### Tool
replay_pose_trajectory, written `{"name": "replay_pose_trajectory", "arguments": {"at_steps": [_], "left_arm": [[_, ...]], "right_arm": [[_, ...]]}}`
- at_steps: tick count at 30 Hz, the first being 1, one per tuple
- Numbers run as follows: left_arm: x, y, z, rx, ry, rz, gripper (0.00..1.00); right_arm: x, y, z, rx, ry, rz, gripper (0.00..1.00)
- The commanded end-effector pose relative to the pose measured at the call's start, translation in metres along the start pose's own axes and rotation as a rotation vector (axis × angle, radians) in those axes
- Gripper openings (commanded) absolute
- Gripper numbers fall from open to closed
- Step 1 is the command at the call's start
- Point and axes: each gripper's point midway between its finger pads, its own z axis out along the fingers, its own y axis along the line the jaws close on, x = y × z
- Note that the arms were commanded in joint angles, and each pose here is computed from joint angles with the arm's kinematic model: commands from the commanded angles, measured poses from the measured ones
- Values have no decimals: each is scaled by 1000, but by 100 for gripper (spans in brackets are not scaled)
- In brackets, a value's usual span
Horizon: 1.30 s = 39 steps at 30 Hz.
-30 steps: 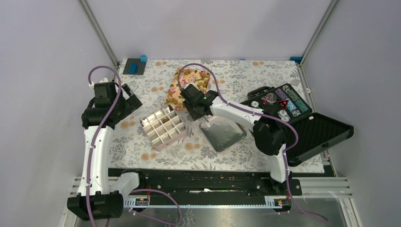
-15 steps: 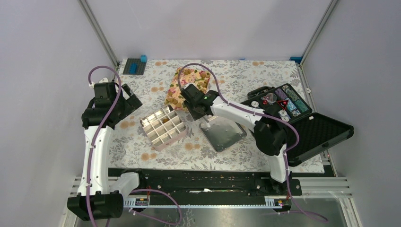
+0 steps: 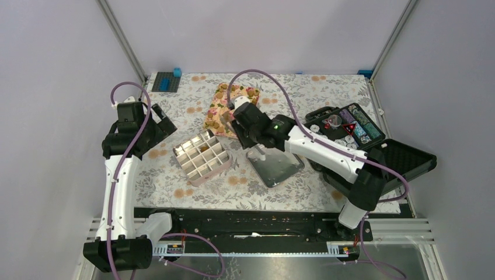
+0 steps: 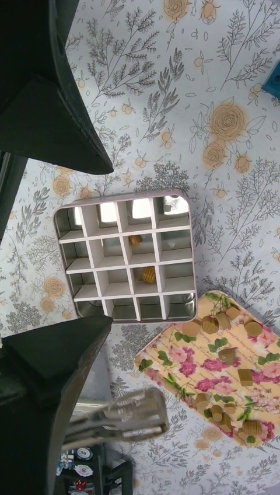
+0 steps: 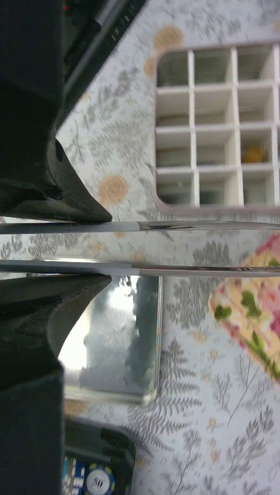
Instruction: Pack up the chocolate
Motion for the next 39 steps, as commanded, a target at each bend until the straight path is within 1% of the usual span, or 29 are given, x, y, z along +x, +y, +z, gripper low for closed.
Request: {"name": "replay_pose_trajectory", "arguments": {"at_steps": [1,5,9,16,24,29,31,32,34,37,39], "left_arm": [[-10,-7,0,36,-43,-2,99],[-6,-7,0,48,-34,-4,99],[-5,-6,-2,48,-40,-4,99],[-4,-5,-2,45,-36,-7,99],[-3,-4,-1,41,-34,-9,99],[-2,-4,0,38,-29,-9,99],[-2,-4,0,39,-31,-9,99],[-3,-4,-1,40,-32,-9,99],[-3,-4,-1,41,-35,-8,99],[-3,-4,-2,42,-36,-8,99],[-3,-4,-1,41,-34,-9,99]], "right_arm": [[2,47,-27,-101,-41,-32,29],[18,72,-26,-165,2,-64,29],[33,85,-20,-186,45,-99,29],[45,97,-11,-212,77,-109,30],[53,100,0,-210,102,-121,32],[57,102,3,-211,115,-125,36],[57,102,4,-210,115,-124,42],[56,102,4,-210,115,-127,47],[55,103,3,-207,113,-128,52],[52,102,2,-203,106,-130,53],[49,101,0,-201,95,-128,51]]}}
